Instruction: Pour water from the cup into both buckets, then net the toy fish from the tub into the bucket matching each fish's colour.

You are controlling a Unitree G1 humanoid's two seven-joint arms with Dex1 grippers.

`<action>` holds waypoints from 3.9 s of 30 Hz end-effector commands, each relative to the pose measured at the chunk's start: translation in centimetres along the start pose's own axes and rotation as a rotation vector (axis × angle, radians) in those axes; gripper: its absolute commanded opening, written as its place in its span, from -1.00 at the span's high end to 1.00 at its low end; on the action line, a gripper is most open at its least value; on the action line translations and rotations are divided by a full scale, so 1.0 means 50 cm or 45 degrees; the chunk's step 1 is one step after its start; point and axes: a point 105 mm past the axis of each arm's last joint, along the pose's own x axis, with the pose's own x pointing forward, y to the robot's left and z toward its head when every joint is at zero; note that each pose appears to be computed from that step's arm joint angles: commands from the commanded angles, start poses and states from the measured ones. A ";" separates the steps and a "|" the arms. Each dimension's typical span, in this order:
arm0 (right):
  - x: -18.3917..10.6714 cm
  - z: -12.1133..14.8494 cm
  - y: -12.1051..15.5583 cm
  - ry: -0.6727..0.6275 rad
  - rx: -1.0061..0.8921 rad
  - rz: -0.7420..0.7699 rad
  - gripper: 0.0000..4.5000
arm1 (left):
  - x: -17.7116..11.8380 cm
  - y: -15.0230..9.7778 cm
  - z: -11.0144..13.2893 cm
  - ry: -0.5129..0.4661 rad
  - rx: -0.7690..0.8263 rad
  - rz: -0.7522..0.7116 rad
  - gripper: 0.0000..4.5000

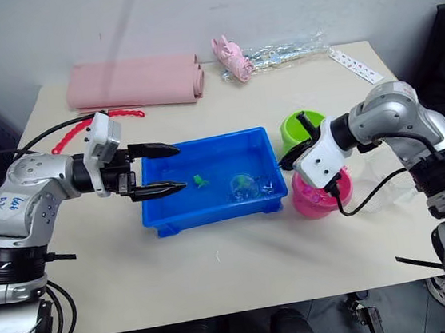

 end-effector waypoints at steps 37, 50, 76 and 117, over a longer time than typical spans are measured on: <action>0.008 -0.021 0.076 -0.152 0.850 -0.155 1.00 | -0.019 -0.002 0.022 0.014 0.043 -0.007 -0.97; -0.012 -0.013 0.039 -0.285 1.340 -0.360 1.00 | -0.025 0.010 0.024 0.013 0.053 0.024 -0.97; -0.255 -0.139 0.068 0.780 0.422 -0.613 1.00 | 0.039 0.038 0.063 -0.172 0.088 -0.058 -0.97; -0.016 -0.057 0.002 0.210 -0.290 -0.036 1.00 | -0.012 -0.025 -0.012 0.065 -0.008 -0.041 -0.97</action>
